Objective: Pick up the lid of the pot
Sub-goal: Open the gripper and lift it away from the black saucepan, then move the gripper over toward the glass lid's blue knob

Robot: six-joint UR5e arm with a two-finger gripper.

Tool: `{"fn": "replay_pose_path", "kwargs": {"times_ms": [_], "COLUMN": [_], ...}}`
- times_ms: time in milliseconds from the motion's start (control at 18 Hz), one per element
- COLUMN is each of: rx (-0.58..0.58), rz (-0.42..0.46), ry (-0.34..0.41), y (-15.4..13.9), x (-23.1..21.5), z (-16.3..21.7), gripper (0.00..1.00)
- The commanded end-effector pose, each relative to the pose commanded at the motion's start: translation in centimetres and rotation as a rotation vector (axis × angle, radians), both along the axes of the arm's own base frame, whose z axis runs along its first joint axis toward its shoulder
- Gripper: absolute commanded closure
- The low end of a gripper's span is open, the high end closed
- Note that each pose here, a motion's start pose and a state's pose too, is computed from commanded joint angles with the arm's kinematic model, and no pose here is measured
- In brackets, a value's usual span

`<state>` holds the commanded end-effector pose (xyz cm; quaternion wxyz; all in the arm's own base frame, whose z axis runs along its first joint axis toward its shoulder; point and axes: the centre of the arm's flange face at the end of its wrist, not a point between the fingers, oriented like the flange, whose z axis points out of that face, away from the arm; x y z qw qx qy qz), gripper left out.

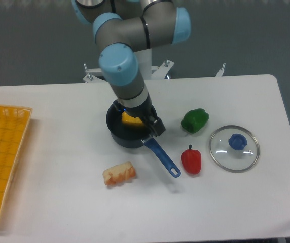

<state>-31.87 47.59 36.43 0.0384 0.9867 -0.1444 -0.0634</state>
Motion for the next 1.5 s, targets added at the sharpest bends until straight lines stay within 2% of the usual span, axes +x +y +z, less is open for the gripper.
{"fn": "replay_pose_path", "kwargs": {"times_ms": [333, 500, 611, 778, 1000, 1167, 1278, 1500], "rx": [0.063, 0.077, 0.074, 0.051, 0.08, 0.086, 0.077, 0.068], "rz": [0.051, 0.139, 0.162, 0.069, 0.019, 0.011, -0.014, 0.012], "ry": [-0.007, -0.001, 0.004, -0.003, -0.043, -0.026, -0.044, -0.075], "y": [-1.4, -4.5, -7.0, -11.9, -16.8, -18.1, -18.6, -19.6], "x": [-2.8, -6.5, -9.3, -13.7, -18.3, -20.2, -20.5, -21.3], "z": [1.8, 2.3, 2.4, 2.5, 1.3, 0.0, -1.3, -3.4], "gripper": [0.0, 0.0, 0.0, 0.0, 0.0, 0.0, 0.0, 0.0]}}
